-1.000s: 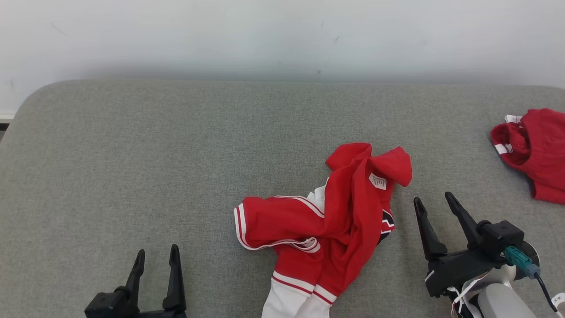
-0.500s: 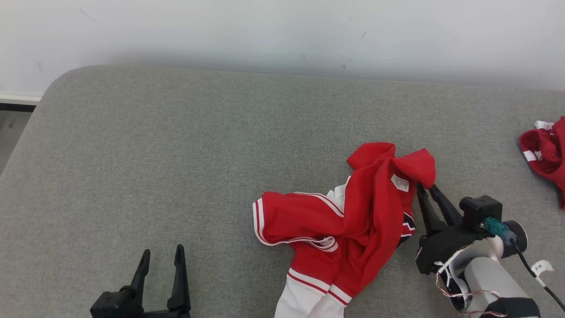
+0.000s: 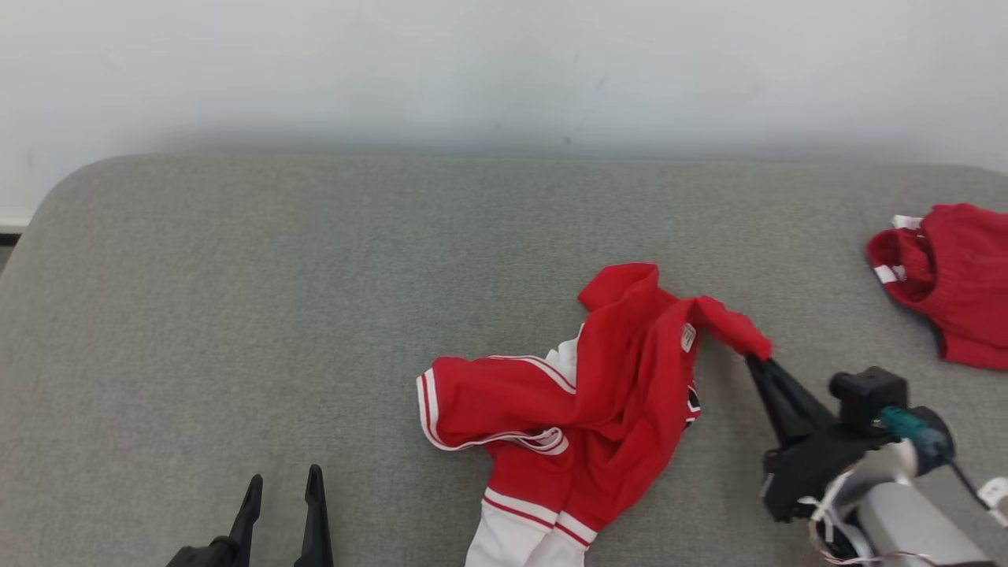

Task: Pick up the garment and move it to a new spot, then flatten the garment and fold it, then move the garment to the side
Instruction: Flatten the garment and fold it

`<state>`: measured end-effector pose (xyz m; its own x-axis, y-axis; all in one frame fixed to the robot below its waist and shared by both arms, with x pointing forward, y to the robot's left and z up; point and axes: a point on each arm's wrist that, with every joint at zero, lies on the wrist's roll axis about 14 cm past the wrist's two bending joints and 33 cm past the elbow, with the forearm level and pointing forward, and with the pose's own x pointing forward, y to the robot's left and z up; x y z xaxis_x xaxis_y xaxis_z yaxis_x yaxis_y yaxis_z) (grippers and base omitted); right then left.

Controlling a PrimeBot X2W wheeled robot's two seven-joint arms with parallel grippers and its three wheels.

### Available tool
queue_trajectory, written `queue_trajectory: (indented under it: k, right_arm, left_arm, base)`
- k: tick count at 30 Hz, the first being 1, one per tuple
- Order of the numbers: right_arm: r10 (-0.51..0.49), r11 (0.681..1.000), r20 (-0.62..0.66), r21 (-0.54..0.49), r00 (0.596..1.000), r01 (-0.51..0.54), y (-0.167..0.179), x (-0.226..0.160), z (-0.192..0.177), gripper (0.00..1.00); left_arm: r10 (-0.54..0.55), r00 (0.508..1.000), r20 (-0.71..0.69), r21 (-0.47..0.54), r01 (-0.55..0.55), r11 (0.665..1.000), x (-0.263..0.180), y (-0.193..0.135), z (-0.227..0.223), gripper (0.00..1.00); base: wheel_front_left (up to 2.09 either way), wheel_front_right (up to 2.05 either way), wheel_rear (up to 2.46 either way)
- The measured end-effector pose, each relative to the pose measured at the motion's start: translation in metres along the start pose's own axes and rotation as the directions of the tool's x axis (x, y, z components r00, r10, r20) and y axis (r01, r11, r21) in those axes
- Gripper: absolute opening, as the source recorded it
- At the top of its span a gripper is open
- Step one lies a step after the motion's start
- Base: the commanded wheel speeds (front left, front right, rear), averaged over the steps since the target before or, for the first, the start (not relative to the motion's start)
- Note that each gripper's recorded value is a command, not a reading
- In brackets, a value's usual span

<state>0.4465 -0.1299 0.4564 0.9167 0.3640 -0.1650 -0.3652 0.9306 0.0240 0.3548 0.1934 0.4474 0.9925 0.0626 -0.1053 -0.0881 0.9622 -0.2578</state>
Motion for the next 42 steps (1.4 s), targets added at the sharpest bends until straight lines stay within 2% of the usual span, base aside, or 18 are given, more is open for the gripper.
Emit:
queue_trajectory:
  k: [2,8,12,17,22,23,29,30,32,34,35,36,37,42]
  right_arm:
    - [-0.018,1.0,-0.019,-0.016,1.0,0.018,-0.016,-0.014,0.004,0.0]
    - [-0.071,0.995,-0.088,0.062,0.994,0.077,-0.041,-0.066,0.007,0.0]
    - [-0.088,0.99,-0.128,0.095,0.988,0.101,-0.043,-0.093,0.012,0.0]
    - [-0.101,0.984,-0.172,0.13,0.98,0.124,-0.042,-0.105,0.011,0.0]
    - [-0.061,0.986,-0.165,0.146,0.984,0.085,-0.028,-0.085,0.014,0.0]
    - [-0.044,0.99,-0.154,0.123,0.987,0.063,-0.026,-0.061,0.017,0.0]
    - [-0.037,0.993,-0.091,0.107,0.995,0.047,-0.023,0.0,0.031,0.0]
    - [-0.043,0.993,-0.092,0.109,0.995,0.052,-0.025,0.009,0.03,0.0]
    - [-0.044,0.998,-0.109,0.046,0.993,0.049,-0.025,0.022,0.024,0.0]
    - [-0.048,0.998,-0.102,0.043,0.994,0.053,-0.024,0.034,0.02,0.0]
    - [-0.045,0.998,-0.104,0.044,0.994,0.05,-0.021,0.039,0.017,0.09]
    - [-0.04,0.999,-0.1,0.032,0.994,0.043,-0.018,0.043,0.015,0.63]
    - [-0.033,0.999,-0.088,0.018,0.996,0.035,-0.015,0.046,0.016,1.0]
    - [-0.018,1.0,-0.01,0.008,1.0,0.018,-0.006,0.051,0.027,1.0]
  left_arm:
    - [-0.01,1.0,-0.008,-0.002,0.01,1.0,0.0,-0.004,-0.003,1.0]
    - [-0.053,0.999,-0.009,-0.015,0.053,0.998,0.006,-0.02,-0.003,1.0]
    - [-0.07,0.997,-0.018,-0.015,0.069,0.997,0.01,-0.026,-0.006,1.0]
    - [-0.078,0.996,-0.038,-0.015,0.077,0.997,0.012,-0.029,-0.013,1.0]
    - [-0.074,0.997,-0.033,-0.015,0.073,0.997,0.014,-0.027,-0.011,1.0]
    - [-0.068,0.997,-0.028,-0.014,0.068,0.998,0.015,-0.025,-0.009,1.0]
    - [-0.05,0.998,-0.025,-0.012,0.05,0.999,0.011,-0.018,-0.007,1.0]
    - [-0.045,0.999,-0.025,-0.011,0.045,0.999,0.01,-0.016,-0.007,1.0]
    - [-0.034,0.999,-0.025,-0.01,0.034,0.999,0.006,-0.012,-0.007,1.0]
    - [-0.022,1.0,-0.021,-0.01,0.022,1.0,0.004,-0.009,-0.006,1.0]
    - [-0.017,1.0,-0.018,-0.009,0.016,1.0,0.002,-0.007,-0.005,1.0]
    - [-0.011,1.0,-0.016,-0.01,0.011,1.0,0.001,-0.006,-0.004,1.0]
    - [-0.003,1.0,-0.013,-0.009,0.003,1.0,-0.001,-0.004,-0.003,1.0]
    - [0.029,1.0,0.003,-0.011,-0.029,1.0,-0.006,0.006,0.002,1.0]
  base:
    - [0.0,0.0,0.0]
    - [0.0,0.0,0.0]
    - [0.0,0.0,0.0]
    - [0.0,0.0,0.0]
    - [0.0,0.0,0.0]
    - [0.0,0.0,0.0]
    - [0.0,0.0,0.0]
    - [0.0,0.0,0.0]
    - [0.0,0.0,0.0]
    - [0.0,0.0,0.0]
    - [0.0,0.0,0.0]
    - [0.0,0.0,0.0]
    - [0.0,0.0,0.0]
    - [0.0,0.0,0.0]
